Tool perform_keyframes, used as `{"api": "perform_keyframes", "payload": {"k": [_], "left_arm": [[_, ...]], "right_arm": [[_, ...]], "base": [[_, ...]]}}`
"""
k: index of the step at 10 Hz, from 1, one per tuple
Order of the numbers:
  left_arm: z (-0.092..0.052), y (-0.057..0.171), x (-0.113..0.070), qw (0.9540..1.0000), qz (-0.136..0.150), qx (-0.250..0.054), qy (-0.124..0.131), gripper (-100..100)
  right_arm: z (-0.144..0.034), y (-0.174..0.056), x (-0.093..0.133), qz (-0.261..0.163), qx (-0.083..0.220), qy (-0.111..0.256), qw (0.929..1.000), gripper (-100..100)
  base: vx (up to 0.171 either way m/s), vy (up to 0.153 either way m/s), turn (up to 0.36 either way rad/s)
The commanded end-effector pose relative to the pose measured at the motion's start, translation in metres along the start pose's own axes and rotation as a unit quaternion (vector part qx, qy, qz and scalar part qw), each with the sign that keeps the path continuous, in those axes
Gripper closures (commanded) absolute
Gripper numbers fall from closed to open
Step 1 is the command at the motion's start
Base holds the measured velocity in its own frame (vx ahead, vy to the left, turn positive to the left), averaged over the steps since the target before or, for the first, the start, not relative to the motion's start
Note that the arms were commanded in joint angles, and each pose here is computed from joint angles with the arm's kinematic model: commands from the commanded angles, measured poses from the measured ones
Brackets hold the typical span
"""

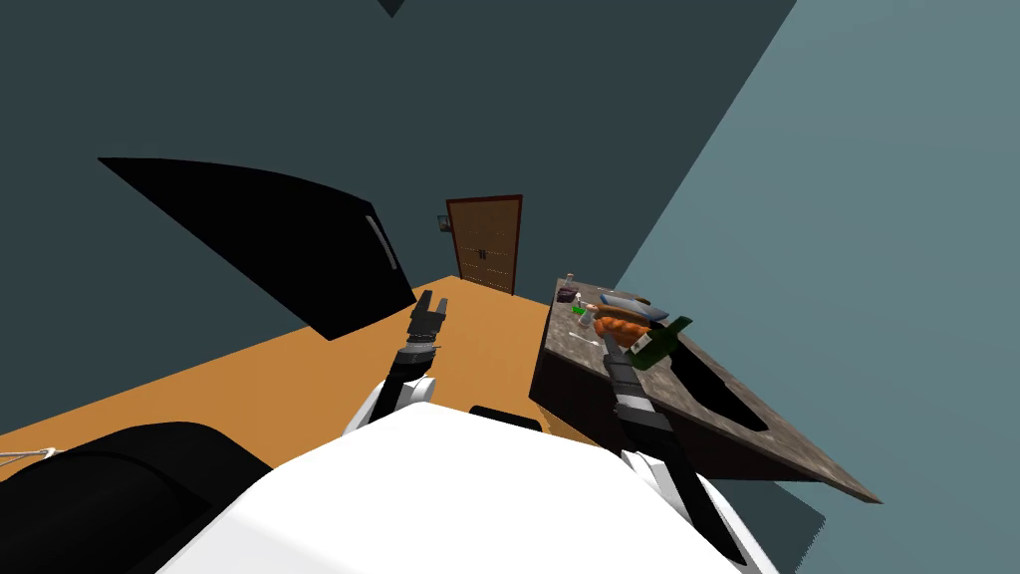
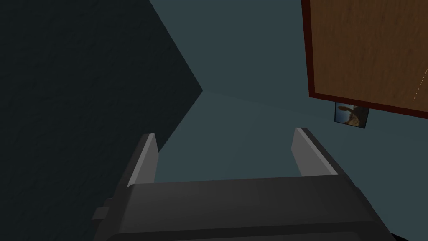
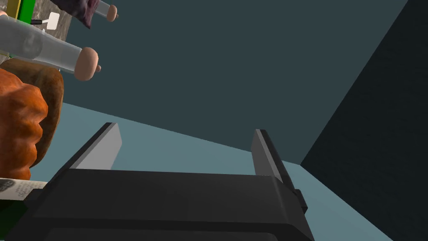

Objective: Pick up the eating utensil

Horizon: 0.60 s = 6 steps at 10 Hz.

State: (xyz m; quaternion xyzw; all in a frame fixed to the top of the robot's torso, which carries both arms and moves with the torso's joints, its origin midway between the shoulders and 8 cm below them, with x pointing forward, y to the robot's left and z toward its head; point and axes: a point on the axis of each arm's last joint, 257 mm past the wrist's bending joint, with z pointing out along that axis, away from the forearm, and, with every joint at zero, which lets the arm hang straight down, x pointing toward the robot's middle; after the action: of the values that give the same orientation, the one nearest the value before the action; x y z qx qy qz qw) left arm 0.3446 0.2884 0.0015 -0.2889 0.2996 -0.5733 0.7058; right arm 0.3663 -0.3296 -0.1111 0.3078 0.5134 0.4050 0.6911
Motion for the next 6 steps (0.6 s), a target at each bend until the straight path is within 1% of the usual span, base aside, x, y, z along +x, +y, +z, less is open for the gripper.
{"api": "perform_keyframes", "payload": {"k": [1, 2, 3, 5, 6], "left_arm": [[0.0, 0.0, 0.0, 1.0, 0.0, 0.0, 0.0, 0], [0.0, 0.0, 0.0, 1.0, 0.0, 0.0, 0.0, 0], [0.0, 0.0, 0.0, 1.0, 0.0, 0.0, 0.0, 0], [0.0, 0.0, 0.0, 1.0, 0.0, 0.0, 0.0, 0], [0.0, 0.0, 0.0, 1.0, 0.0, 0.0, 0.0, 0]], "right_arm": [[-0.002, -0.007, -0.002, -0.018, 0.007, 0.013, 0.9997, -100], [-0.008, -0.022, -0.003, -0.042, 0.024, 0.028, 0.9984, -100], [-0.008, -0.021, -0.003, -0.047, 0.022, 0.034, 0.9981, -100], [-0.021, -0.053, -0.006, -0.102, 0.056, 0.067, 0.991, -100], [-0.02, -0.052, -0.006, -0.109, 0.053, 0.076, 0.9897, -100]], "base": [[-0.04, -0.004, -0.003], [-0.047, 0.004, 0.001], [-0.045, 0.004, -0.004], [-0.056, 0.003, 0.01], [-0.052, 0.006, 0.006]]}}
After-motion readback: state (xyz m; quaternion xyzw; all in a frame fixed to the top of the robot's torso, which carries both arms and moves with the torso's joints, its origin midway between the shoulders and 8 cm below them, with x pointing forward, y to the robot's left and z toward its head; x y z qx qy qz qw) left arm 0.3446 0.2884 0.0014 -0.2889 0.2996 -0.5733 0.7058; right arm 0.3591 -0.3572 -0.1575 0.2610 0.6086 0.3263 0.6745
